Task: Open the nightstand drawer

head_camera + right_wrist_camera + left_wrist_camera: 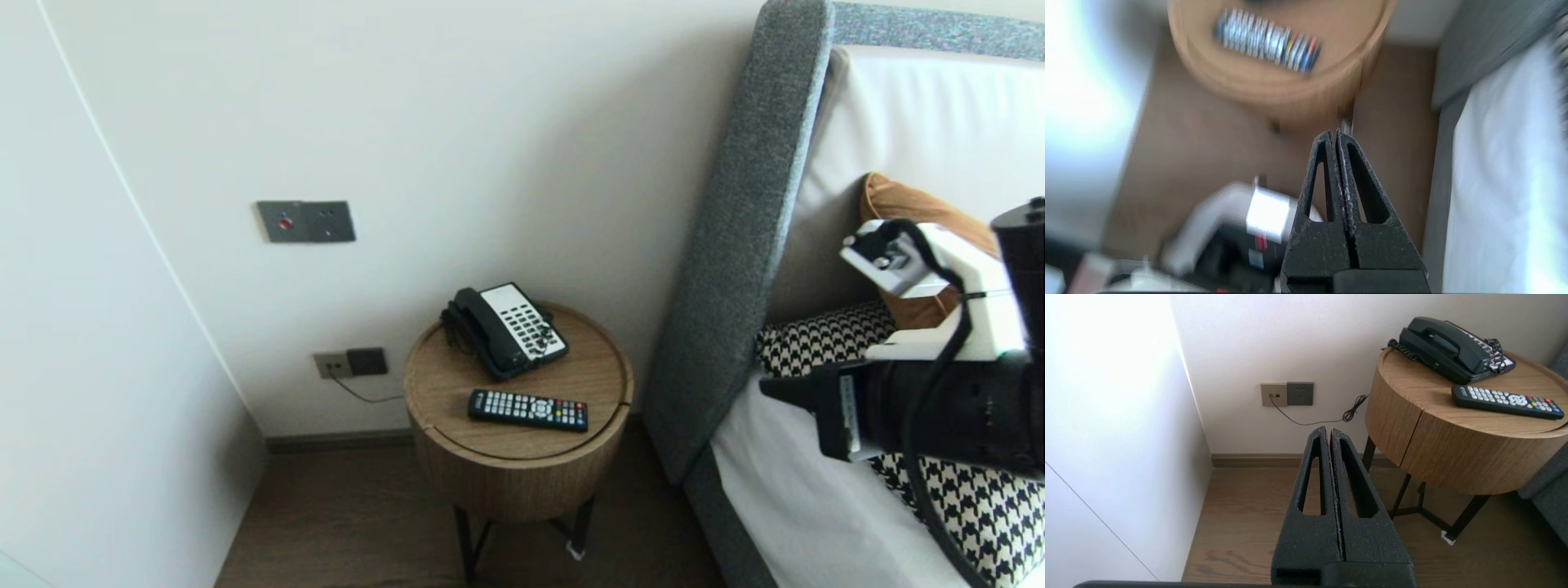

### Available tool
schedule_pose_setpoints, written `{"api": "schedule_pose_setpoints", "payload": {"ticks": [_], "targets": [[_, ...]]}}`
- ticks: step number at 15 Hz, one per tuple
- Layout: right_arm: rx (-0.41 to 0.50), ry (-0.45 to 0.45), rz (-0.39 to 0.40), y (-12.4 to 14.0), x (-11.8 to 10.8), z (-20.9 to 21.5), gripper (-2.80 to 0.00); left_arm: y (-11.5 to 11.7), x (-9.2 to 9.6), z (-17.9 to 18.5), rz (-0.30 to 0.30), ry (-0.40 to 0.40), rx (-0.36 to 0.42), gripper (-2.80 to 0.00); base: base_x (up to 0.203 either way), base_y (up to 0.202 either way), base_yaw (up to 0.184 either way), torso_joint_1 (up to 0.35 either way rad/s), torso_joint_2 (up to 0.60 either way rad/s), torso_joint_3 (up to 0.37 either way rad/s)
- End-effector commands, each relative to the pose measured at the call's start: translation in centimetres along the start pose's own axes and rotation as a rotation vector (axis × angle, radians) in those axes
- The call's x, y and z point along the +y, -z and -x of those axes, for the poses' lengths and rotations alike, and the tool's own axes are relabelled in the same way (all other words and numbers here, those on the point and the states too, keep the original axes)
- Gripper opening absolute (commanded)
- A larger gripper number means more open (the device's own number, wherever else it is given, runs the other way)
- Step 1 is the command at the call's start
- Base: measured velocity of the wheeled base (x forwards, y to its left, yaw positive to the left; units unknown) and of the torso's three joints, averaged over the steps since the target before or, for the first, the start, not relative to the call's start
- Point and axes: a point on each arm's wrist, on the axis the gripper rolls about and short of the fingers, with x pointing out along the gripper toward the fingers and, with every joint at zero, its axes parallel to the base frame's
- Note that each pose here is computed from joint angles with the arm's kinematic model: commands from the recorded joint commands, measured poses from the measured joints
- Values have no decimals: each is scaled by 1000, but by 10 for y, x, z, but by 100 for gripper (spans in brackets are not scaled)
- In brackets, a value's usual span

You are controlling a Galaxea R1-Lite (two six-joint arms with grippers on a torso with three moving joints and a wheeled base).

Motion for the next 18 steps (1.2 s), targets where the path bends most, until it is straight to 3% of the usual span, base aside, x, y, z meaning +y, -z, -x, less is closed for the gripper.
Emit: {"api": "schedule_pose_setpoints", "payload": {"ticks": [1,10,18], "targets": [[125,-14,43,6,19,-34,-280,0,0,0,0,-1,-2,-280,0,0,0,0,0,0],[297,-98,65,3,84,-128,-280,0,0,0,0,-1,-2,-280,0,0,0,0,0,0],[372,-73,67,19,111,-222,-280,0,0,0,0,-1,-2,-280,0,0,0,0,0,0]]}}
